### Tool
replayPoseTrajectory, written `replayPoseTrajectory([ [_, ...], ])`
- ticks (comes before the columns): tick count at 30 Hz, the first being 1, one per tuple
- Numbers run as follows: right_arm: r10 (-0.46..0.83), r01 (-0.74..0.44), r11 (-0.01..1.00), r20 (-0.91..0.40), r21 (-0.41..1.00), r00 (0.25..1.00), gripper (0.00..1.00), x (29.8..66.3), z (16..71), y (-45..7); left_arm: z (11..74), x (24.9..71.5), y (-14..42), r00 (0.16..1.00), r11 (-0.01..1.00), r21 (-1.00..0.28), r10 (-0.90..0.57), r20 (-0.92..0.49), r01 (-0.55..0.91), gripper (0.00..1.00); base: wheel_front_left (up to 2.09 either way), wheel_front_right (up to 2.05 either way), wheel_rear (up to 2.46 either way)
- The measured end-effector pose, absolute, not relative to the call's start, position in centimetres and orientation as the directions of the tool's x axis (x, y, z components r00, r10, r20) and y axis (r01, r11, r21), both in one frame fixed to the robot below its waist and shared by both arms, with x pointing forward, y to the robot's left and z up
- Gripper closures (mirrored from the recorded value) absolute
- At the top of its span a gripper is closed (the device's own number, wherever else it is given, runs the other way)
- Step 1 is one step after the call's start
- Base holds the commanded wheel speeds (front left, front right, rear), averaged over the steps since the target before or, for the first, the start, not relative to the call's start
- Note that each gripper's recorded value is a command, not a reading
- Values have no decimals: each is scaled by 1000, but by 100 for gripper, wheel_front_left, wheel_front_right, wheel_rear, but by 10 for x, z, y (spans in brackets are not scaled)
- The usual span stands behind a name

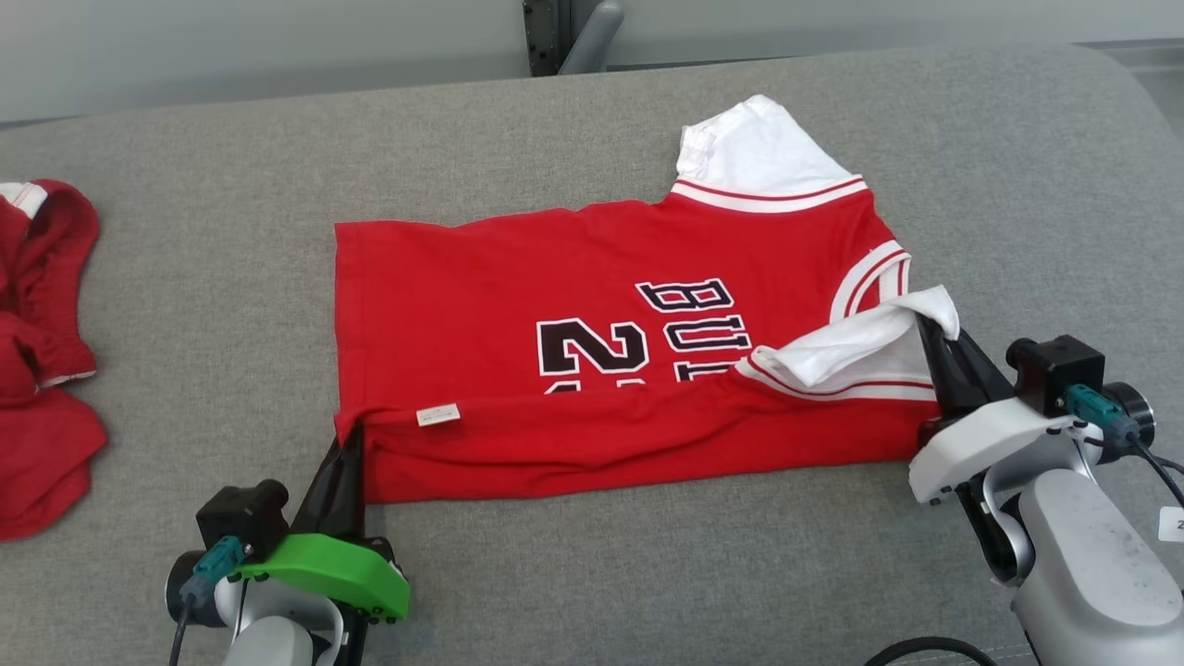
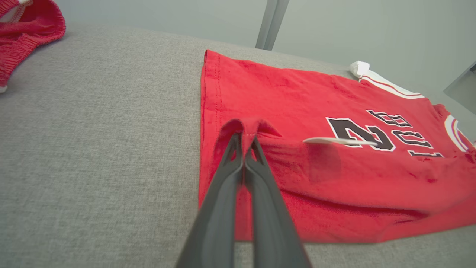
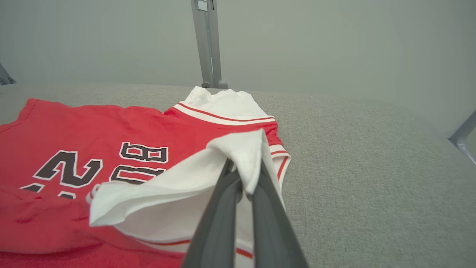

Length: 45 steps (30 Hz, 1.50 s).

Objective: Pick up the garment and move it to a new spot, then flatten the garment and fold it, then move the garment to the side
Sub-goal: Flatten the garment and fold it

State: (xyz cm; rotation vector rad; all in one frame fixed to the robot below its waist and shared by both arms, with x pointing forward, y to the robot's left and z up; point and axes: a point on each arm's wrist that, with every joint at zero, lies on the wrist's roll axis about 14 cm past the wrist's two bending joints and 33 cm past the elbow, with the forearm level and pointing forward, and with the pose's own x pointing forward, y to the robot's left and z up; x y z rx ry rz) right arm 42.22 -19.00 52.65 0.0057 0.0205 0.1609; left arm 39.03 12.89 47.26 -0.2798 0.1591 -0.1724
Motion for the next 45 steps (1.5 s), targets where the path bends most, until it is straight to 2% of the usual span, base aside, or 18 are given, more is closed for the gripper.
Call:
replayPoseTrajectory([
  [10,165,-166,986,-67,-12,984,100,455,509,-188,452,407,134,967,954,-275,-174,-187,118,100,0,0,0],
  [20,155,-159,987,-96,-34,983,100,470,498,-190,449,418,141,970,960,-263,-151,-193,97,100,0,0,0],
  [21,157,-161,986,-102,-37,982,63,471,496,-189,449,420,142,971,959,-270,-145,-191,90,100,0,0,0],
  [22,156,-161,986,-104,-39,982,0,472,495,-189,449,421,142,971,958,-272,-143,-190,88,71,0,0,0],
  [23,154,-159,986,-105,-43,983,0,474,495,-190,449,421,142,971,958,-272,-144,-191,89,71,0,0,0],
  [24,146,-151,988,-102,-41,984,0,475,496,-192,448,421,143,972,958,-274,-141,-191,85,29,0,0,0],
  [25,138,-143,989,-98,-42,986,0,476,497,-194,448,422,145,972,959,-273,-135,-190,79,0,0,0,0],
  [30,127,-130,991,-81,-32,989,0,475,501,-194,451,420,148,975,963,-260,-126,-184,75,0,0,0,0],
  [41,-24,41,994,-174,97,985,0,398,465,-231,454,383,157,978,964,-263,-99,-182,48,0,0,0,0],
  [45,-24,49,991,-198,123,980,0,384,457,-227,454,381,152,977,963,-261,-114,-182,64,0,0,0,0],
])
